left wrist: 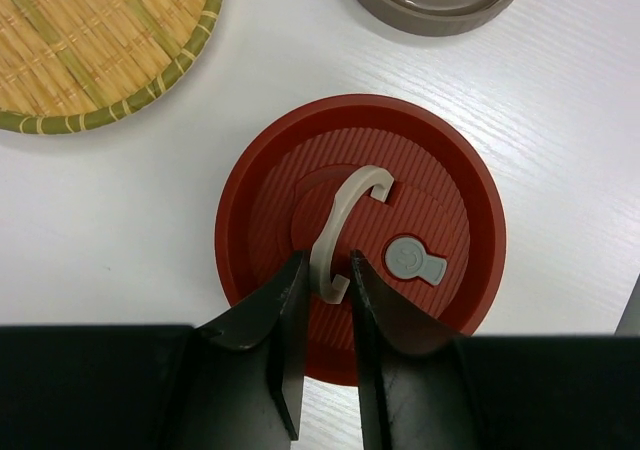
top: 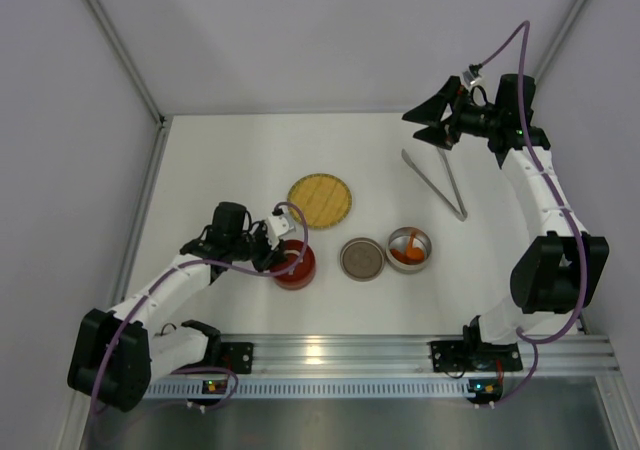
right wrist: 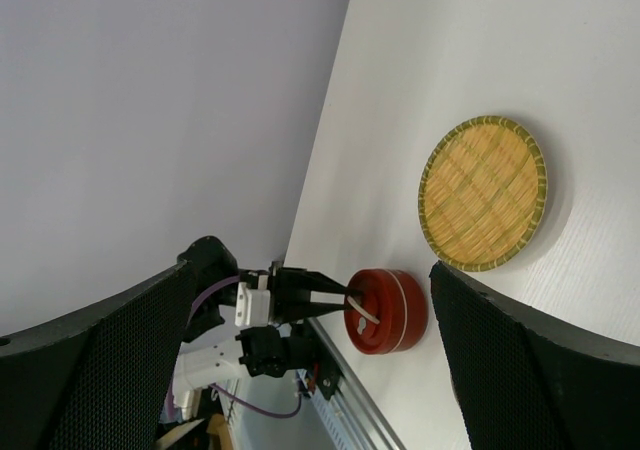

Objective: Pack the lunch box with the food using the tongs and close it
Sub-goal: Close the box lid on the packing box.

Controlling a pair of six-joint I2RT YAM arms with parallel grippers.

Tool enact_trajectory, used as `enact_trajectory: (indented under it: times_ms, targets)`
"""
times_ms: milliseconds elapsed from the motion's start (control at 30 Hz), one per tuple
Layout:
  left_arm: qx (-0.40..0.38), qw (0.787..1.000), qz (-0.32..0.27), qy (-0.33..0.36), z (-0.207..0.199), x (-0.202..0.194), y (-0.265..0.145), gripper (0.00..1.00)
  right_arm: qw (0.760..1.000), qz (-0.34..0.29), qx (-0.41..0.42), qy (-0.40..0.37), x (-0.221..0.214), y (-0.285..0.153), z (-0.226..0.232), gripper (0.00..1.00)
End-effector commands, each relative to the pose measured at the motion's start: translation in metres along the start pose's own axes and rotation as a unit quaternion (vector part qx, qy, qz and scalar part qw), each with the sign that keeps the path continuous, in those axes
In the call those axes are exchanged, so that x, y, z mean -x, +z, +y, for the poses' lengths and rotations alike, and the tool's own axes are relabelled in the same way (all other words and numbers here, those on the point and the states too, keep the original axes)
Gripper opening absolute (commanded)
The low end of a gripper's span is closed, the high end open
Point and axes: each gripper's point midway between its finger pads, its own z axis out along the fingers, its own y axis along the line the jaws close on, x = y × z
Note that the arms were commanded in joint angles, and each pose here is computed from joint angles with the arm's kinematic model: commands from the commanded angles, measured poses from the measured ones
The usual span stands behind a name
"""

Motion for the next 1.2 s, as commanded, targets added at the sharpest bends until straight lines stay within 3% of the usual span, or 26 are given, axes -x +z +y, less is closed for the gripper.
enact_trajectory:
  times_ms: [0, 833, 1067, 1167]
  targets:
    - [-0.033, 0.999, -0.005, 0.008, -0.01, 0.005, -0.001, 0.27, 1.0, -0.004, 0.003, -0.003, 0.004, -0.004, -0.003, 0.99]
    - [-0.055, 0.998, -0.021, 0.033, -0.01, 0.019, 0.002, 0.39, 1.0, 0.002, 0.005, 0.004, 0.002, -0.002, -0.008, 0.99]
    - [-0.055, 0.998, -0.023, 0.034, -0.006, 0.025, 0.002, 0.24, 1.0, 0.004, 0.006, 0.007, 0.002, -0.001, -0.009, 0.99]
    - [-0.06, 0.997, -0.026, 0.034, -0.007, 0.027, 0.002, 0.24, 1.0, 0.006, 0.008, 0.007, 0.001, -0.001, -0.008, 0.99]
